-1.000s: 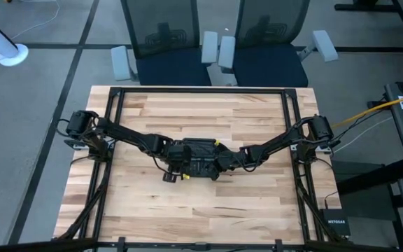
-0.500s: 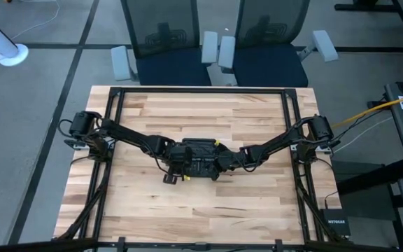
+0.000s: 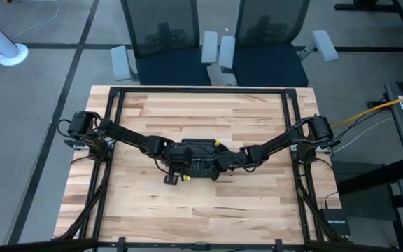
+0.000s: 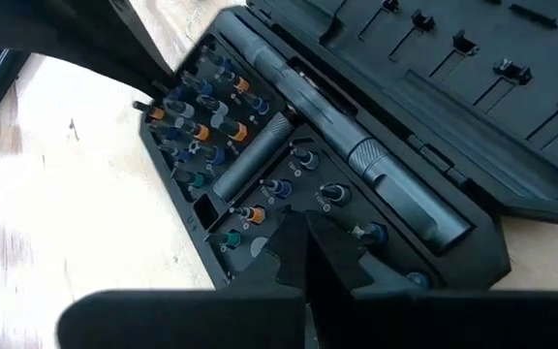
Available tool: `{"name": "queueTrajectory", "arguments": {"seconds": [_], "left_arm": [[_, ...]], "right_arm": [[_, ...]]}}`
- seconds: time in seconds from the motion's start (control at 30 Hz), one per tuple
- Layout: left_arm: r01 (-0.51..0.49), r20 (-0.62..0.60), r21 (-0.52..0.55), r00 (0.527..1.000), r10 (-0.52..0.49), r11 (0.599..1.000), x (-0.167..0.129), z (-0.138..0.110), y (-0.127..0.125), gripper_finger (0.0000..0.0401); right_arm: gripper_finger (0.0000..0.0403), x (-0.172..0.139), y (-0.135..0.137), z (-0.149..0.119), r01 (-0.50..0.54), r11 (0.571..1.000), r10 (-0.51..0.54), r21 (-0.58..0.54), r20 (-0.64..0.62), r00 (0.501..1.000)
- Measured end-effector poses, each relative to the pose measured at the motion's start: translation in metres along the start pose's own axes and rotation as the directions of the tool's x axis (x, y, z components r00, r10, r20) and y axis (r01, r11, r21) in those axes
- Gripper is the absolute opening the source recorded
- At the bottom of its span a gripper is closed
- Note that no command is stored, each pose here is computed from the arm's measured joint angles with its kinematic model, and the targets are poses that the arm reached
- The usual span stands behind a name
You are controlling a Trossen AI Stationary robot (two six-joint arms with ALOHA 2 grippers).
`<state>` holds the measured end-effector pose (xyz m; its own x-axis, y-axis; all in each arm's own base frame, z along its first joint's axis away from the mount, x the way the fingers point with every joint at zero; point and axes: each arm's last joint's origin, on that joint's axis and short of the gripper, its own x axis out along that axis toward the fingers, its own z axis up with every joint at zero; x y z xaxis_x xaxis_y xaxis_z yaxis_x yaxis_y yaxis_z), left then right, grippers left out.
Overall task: Prefit tool cases
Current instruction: Remove the blue socket bit from the black prefit tool case
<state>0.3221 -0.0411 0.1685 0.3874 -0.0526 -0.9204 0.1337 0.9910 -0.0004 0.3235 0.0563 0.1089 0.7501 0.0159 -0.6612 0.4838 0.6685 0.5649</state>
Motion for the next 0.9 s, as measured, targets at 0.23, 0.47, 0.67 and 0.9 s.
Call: {"name": "queueTrajectory", "arguments": {"seconds": [0.23,0.47,0.67,0.9], "left_arm": [[-0.046,0.084,-0.012,0.995,0.047,0.999,-0.024,0.005,0.002,0.0001],[-0.092,0.019,-0.051,0.995,0.093,0.994,-0.03,-0.002,0.01,0.0],[-0.154,-0.176,-0.022,0.973,0.147,0.988,-0.039,-0.03,0.017,0.0],[-0.136,-0.271,-0.022,0.955,0.125,0.991,-0.028,-0.054,0.024,0.0011]], "right_arm": [[0.0,0.0,0.0,0.0,0.002,1.0,-0.002,0.0,-0.001,1.0],[0.0,0.0,0.0,0.0,-0.003,1.0,0.003,0.001,-0.005,1.0],[0.0,0.0,0.0,0.0,-0.005,1.0,0.005,0.002,-0.007,1.0],[0.0,0.0,0.0,0.0,-0.005,1.0,0.005,0.001,-0.007,1.0]]}}
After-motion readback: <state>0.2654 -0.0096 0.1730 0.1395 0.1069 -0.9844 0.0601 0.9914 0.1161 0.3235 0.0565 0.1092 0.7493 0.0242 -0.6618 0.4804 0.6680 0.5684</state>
